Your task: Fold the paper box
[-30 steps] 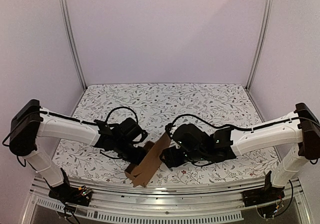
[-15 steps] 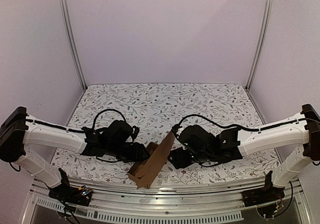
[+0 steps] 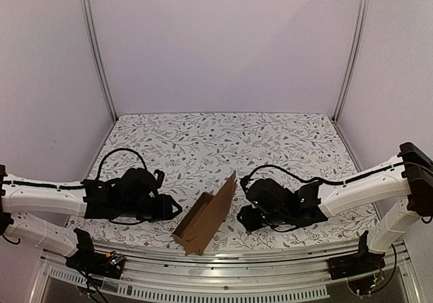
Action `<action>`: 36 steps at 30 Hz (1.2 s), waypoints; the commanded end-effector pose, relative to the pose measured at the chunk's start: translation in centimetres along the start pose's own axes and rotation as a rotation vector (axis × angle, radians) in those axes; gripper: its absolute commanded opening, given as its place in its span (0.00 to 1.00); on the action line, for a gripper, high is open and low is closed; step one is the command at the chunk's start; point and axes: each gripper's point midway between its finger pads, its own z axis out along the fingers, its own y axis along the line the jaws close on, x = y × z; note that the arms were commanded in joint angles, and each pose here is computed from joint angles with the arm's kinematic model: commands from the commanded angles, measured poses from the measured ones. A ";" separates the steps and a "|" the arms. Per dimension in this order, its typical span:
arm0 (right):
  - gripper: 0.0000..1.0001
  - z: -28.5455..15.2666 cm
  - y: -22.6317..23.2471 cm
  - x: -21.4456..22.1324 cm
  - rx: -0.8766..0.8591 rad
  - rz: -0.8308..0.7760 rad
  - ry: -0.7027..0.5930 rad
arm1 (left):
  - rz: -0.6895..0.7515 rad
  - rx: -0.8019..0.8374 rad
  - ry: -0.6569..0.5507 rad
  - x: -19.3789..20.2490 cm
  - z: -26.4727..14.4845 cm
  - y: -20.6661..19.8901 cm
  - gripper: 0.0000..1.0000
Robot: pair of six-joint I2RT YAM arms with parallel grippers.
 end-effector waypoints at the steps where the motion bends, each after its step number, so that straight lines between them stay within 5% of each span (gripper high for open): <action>1: 0.17 1.5 0.4 0.5 -0.043 0.103 -0.009 | -0.012 -0.105 0.024 2.0 -1.3 4.0 0.38; 4: 0.00 2.6 0.9 0.7 -0.065 0.146 -0.008 | -0.036 -0.121 0.024 2.7 -1.8 5.3 0.19; 8: 0.00 3.9 0.8 1.0 -0.062 0.200 -0.014 | -0.042 -0.111 0.061 3.9 -1.4 6.0 0.01; 18: 0.00 6.6 0.8 0.6 -0.082 0.355 -0.045 | -0.033 0.008 0.217 6.7 1.1 3.7 0.00; 36: 0.00 10.3 0.9 -2.4 -0.135 0.433 -0.040 | -0.005 0.136 0.289 8.3 4.5 -0.5 0.00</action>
